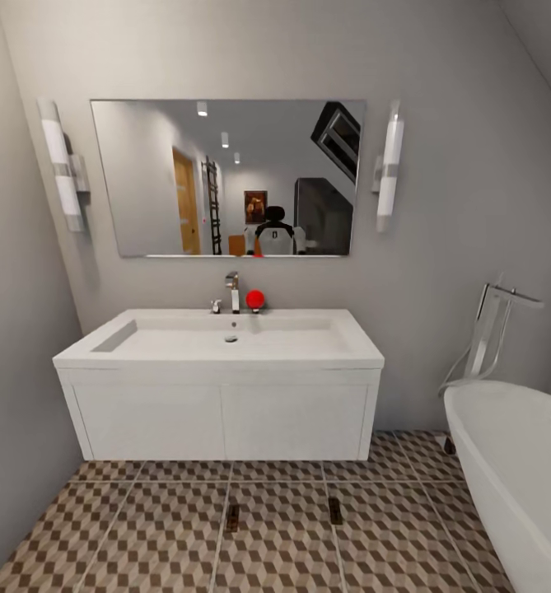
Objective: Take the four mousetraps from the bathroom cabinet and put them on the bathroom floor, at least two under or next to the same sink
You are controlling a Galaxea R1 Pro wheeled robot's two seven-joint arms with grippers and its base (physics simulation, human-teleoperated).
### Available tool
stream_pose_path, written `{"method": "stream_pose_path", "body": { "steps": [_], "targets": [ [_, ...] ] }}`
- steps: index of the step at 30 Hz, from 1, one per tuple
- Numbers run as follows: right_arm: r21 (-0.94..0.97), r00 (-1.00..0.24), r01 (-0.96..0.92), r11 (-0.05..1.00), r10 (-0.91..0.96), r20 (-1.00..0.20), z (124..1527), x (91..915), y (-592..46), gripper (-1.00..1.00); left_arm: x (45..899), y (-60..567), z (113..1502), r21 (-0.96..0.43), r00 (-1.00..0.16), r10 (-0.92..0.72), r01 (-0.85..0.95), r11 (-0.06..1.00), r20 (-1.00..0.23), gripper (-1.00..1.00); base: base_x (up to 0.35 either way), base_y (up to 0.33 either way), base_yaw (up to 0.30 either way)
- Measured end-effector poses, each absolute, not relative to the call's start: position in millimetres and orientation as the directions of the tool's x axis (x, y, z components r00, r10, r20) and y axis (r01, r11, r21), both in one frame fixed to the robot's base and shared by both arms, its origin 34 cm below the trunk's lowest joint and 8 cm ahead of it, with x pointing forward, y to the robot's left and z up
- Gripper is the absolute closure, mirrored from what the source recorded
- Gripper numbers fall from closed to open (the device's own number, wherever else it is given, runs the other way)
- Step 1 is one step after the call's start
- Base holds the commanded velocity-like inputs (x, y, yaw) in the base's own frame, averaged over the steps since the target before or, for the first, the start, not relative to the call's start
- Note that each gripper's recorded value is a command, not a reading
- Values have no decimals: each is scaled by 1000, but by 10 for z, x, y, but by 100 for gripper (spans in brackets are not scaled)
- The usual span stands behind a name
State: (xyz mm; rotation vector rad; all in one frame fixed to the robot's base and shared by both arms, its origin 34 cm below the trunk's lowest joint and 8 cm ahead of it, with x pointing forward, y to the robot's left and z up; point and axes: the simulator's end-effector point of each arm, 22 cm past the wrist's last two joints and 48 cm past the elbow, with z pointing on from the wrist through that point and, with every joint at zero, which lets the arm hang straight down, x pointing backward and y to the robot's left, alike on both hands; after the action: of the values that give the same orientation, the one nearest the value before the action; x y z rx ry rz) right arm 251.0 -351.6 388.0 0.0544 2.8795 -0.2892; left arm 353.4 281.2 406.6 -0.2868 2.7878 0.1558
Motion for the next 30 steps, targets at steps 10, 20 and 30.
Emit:
{"method": "stream_pose_path", "body": {
  "steps": [10, 20, 30],
  "targets": [
    [-190, -972, 60, 980, 14, -235, 3962, 2457, -3503, -100, 3236, 2779, 4071, 78, -937, -177, -210, 975, -301, -100, 0, 0, 0],
    [-190, -973, 60, 980, 15, -232, 3958, 2437, -3501, -100, 3096, 2731, 4033, 77, -942, -177, -207, 975, -284, -100, 0, 0, 0],
    [-189, -973, 60, 980, 15, -231, 3958, 2434, -3501, -100, 3074, 2716, 4028, 75, -943, -179, -207, 975, -281, -100, 0, 0, 143]
  ]
}}
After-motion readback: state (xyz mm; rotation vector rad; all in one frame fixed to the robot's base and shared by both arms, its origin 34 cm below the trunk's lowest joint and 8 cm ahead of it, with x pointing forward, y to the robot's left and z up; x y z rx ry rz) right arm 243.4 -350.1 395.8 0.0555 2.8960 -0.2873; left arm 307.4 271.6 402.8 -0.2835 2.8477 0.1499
